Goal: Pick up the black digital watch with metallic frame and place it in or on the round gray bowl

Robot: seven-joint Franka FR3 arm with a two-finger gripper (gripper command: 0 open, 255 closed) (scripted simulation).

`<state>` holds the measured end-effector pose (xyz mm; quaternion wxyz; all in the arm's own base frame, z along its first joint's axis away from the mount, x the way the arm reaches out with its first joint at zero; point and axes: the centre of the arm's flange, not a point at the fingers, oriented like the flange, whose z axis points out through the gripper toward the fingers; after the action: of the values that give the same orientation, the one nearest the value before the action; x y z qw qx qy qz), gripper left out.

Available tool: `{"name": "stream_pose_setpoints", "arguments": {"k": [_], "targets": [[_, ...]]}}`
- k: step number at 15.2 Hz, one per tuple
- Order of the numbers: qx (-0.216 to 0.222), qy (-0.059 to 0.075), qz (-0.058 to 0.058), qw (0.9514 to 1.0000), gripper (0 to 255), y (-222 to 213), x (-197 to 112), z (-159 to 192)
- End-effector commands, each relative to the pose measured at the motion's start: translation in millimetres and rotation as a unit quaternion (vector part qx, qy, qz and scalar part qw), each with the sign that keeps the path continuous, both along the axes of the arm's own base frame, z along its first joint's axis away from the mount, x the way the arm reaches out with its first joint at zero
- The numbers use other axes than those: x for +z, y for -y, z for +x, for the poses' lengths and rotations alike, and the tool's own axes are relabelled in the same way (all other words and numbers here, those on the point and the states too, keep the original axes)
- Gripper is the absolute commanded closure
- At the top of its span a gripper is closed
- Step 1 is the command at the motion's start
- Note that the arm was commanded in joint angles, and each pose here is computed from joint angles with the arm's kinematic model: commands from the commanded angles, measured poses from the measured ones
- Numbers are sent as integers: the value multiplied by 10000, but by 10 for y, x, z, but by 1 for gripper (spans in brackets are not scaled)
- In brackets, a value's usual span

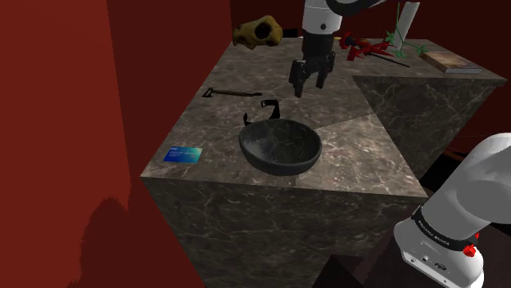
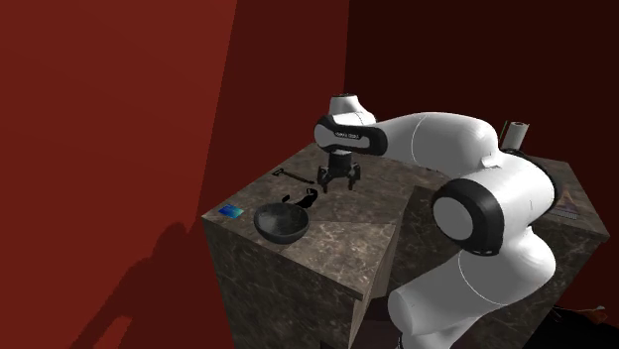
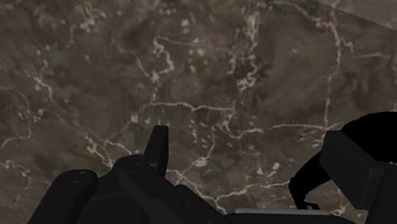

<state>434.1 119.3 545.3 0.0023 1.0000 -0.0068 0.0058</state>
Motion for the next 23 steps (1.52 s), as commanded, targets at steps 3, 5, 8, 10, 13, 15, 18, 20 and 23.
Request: {"name": "stream_pose_setpoints", "arguments": {"k": [3,5,8,10,13,15,18,20,23], "targets": [[-2,65,-99,9999,0,-355,-68,391],[-2,96,-151,9998,0,-539,-106,583],[-1,122,-194,9997,0,-689,-192,744],[-1,122,-194,9997,0,-685,-297,748],[-1,122,-194,9997,0,-678,-455,754],[-1,122,-194,9997,0,-674,-538,756],[-1,122,-194,9997,0,-674,-538,757],[-1,122,-194,9997,0,-674,-538,757],[-1,122,-194,9997,255,-674,-538,756]]}}
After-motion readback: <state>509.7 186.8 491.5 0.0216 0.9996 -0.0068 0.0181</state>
